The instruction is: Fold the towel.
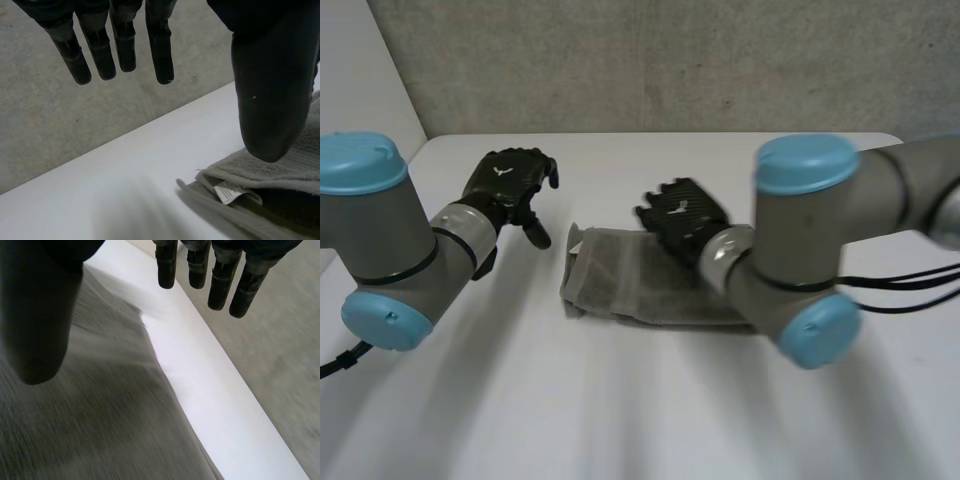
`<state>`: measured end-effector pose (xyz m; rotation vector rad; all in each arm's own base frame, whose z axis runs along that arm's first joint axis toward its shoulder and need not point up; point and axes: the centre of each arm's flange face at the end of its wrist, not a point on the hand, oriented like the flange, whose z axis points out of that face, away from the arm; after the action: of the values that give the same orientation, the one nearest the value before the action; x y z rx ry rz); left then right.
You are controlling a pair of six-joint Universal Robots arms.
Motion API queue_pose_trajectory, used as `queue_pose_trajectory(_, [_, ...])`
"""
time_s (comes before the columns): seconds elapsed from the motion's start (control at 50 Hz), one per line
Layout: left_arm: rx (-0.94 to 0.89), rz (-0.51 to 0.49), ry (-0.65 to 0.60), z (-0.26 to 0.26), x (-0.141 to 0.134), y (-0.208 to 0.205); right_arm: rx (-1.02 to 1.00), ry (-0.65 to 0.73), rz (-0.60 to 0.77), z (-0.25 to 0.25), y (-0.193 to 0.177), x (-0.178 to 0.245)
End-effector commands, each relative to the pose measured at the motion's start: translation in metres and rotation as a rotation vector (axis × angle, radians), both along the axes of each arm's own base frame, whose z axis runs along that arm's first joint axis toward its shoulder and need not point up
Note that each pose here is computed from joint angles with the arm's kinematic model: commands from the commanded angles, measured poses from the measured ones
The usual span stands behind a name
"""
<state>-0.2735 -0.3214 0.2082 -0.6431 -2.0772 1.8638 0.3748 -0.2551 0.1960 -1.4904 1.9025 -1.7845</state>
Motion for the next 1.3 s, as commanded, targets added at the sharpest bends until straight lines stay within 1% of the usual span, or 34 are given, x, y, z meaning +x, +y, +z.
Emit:
queue_pose_trajectory(0.02, [0.005,-0.080,-0.004,-0.006,-0.026,0.016,0.064,0.028,-0.146,-0.002,-0.021,-0.065])
queue_pose_trajectory(0.04, [0.005,-0.080,-0.004,-0.006,-0.026,0.016,0.065,0.028,-0.146,-0.002,-0.021,-0.065])
queue_pose_trajectory(0.08, [0.016,-0.105,-0.009,-0.011,-0.034,0.023,0.103,0.029,-0.200,-0.017,-0.025,-0.089])
queue_pose_trajectory(0.14, [0.024,-0.111,-0.012,-0.014,-0.036,0.025,0.119,0.024,-0.222,-0.024,-0.026,-0.099])
queue_pose_trajectory(0.18, [0.032,-0.124,-0.017,-0.018,-0.039,0.029,0.157,0.027,-0.243,-0.039,-0.023,-0.112])
queue_pose_trajectory(0.28, [0.039,-0.130,-0.021,-0.021,-0.041,0.031,0.183,0.023,-0.250,-0.056,-0.021,-0.121])
queue_pose_trajectory(0.48, [0.044,-0.129,-0.019,-0.021,-0.040,0.032,0.203,0.025,-0.251,-0.078,-0.027,-0.119])
queue_pose_trajectory(0.58, [0.044,-0.129,-0.019,-0.021,-0.040,0.032,0.201,0.009,-0.256,-0.075,-0.029,-0.119])
queue_pose_trajectory(0.66, [0.037,-0.128,-0.016,-0.018,-0.040,0.032,0.208,-0.048,-0.279,-0.065,-0.031,-0.121])
queue_pose_trajectory(0.8, [0.035,-0.128,-0.014,-0.016,-0.040,0.033,0.194,-0.089,-0.256,-0.047,-0.027,-0.122])
queue_pose_trajectory(0.88, [0.036,-0.126,-0.015,-0.017,-0.039,0.033,0.181,-0.079,-0.261,-0.044,-0.028,-0.125])
queue_pose_trajectory(0.92, [0.035,-0.126,-0.014,-0.016,-0.039,0.033,0.138,-0.070,-0.290,-0.034,-0.039,-0.137])
queue_pose_trajectory(0.94, [0.033,-0.125,-0.014,-0.016,-0.039,0.033,0.138,-0.070,-0.290,-0.033,-0.039,-0.137])
queue_pose_trajectory(0.98, [0.029,-0.123,-0.012,-0.014,-0.039,0.033,0.061,-0.031,-0.312,-0.015,-0.054,-0.150])
queue_pose_trajectory(1.04, [0.022,-0.121,-0.004,-0.009,-0.038,0.033,0.013,-0.014,-0.309,-0.005,-0.060,-0.150])
queue_pose_trajectory(1.08, [0.019,-0.117,0.003,-0.007,-0.037,0.032,-0.059,-0.012,-0.289,0.013,-0.070,-0.141])
queue_pose_trajectory(1.1, [0.016,-0.115,0.010,-0.005,-0.037,0.031,-0.059,-0.012,-0.289,0.013,-0.070,-0.141])
queue_pose_trajectory(1.14, [0.012,-0.113,0.018,-0.002,-0.036,0.031,-0.084,-0.044,-0.214,0.026,-0.063,-0.112])
queue_pose_trajectory(1.16, [0.013,-0.110,0.028,0.000,-0.035,0.030,-0.084,-0.044,-0.213,0.026,-0.063,-0.112])
queue_pose_trajectory(1.18, [0.013,-0.110,0.028,0.000,-0.035,0.030,-0.088,-0.070,-0.163,0.031,-0.055,-0.093])
queue_pose_trajectory(1.2, [0.013,-0.106,0.036,0.002,-0.035,0.029,-0.088,-0.070,-0.163,0.031,-0.055,-0.093])
queue_pose_trajectory(1.24, [0.015,-0.102,0.045,0.003,-0.034,0.029,-0.061,-0.110,-0.059,0.027,-0.033,-0.053])
queue_pose_trajectory(1.26, [0.015,-0.098,0.053,0.004,-0.034,0.028,-0.061,-0.111,-0.058,0.027,-0.033,-0.053])
queue_pose_trajectory(1.3, [0.019,-0.094,0.061,0.004,-0.033,0.027,-0.024,-0.101,0.046,0.012,-0.003,-0.017])
